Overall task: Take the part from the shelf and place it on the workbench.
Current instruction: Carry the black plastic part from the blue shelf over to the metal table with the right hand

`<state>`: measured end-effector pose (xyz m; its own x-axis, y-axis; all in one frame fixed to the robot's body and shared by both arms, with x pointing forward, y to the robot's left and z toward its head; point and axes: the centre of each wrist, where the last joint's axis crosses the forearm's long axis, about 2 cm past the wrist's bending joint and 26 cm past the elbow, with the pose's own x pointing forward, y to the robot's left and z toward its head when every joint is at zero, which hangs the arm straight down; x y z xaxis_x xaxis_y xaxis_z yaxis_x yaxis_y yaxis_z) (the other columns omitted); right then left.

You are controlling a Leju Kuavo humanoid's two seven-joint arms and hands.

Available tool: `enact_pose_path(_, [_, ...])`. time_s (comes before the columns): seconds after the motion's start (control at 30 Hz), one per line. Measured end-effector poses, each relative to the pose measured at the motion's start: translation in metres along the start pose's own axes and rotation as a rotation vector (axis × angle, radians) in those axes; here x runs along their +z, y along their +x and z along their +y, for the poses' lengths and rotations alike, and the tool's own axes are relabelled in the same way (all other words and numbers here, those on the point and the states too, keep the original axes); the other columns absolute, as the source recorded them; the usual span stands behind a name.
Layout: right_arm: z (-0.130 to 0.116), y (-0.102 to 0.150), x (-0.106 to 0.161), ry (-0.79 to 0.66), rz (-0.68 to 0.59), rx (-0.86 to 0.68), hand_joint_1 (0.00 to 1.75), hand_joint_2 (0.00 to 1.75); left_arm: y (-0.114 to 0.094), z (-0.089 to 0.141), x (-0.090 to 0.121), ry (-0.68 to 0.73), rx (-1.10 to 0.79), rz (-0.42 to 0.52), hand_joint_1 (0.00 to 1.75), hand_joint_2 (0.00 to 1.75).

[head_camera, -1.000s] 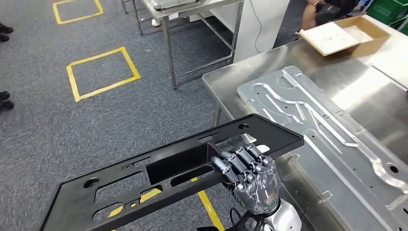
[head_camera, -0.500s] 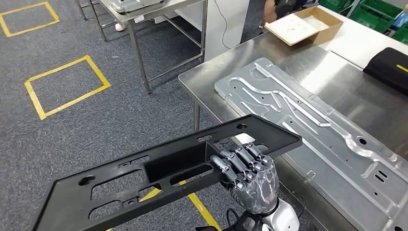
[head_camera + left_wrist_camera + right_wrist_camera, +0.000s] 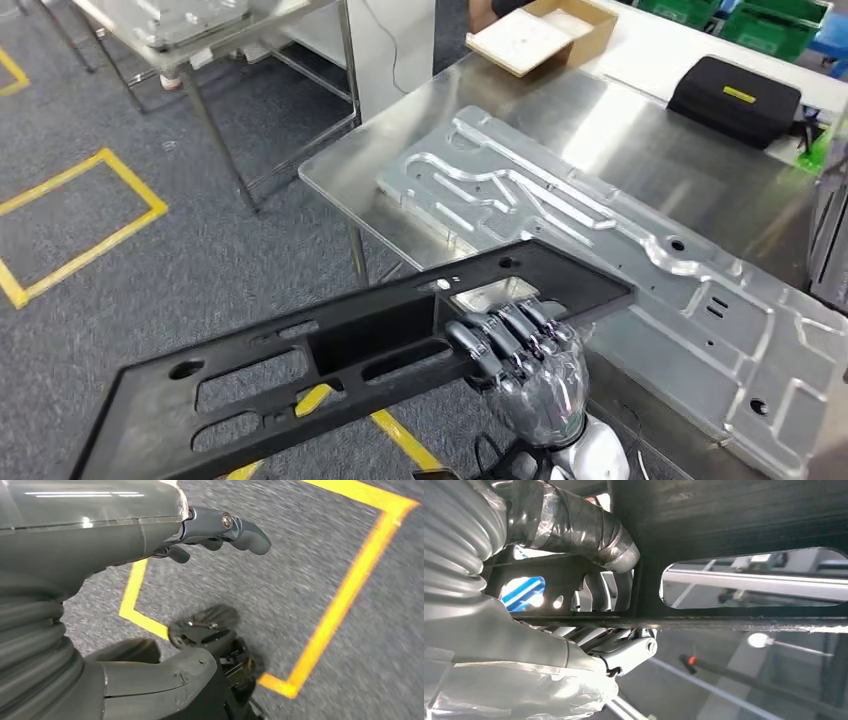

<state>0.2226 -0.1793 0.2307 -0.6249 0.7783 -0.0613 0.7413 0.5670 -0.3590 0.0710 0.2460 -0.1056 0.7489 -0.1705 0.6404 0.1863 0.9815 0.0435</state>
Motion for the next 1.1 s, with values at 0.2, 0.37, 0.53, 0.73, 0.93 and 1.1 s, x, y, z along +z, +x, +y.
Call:
enact_pose_path(0.2, [-0.0003,0.0013,0.0013,0.002,0.009,-0.002,1.75,1.75,-0.0061,-0.0006,0.0036,0.005,0.007,0.013,0.0,1.75])
enact_pose_path(0.37, [-0.0005,0.0017,0.0015,0.002,0.011,-0.002,1.75,1.75,-0.0051,-0.0001,0.003,0.006,0.008,0.009,0.0,1.75])
enact_pose_path(0.53, [-0.0014,0.0014,0.0022,0.003,0.014,0.001,1.75,1.75,-0.0043,0.0006,0.0024,0.008,0.008,0.003,0.0,1.75])
enact_pose_path(0.73, [-0.0022,-0.0003,0.0036,0.006,0.02,0.008,1.75,1.75,-0.0055,0.0006,0.0031,0.013,0.007,0.006,0.0,1.75])
enact_pose_path(0.93, [-0.0025,-0.0006,0.0039,0.005,0.023,0.007,1.75,1.75,-0.0045,0.0001,0.0026,0.019,0.011,0.004,0.0,1.75])
enact_pose_path(1.1, [-0.0025,-0.0005,0.0037,0.002,0.027,0.005,1.75,1.75,-0.0059,-0.0003,0.0035,0.022,0.017,0.006,0.0,1.75])
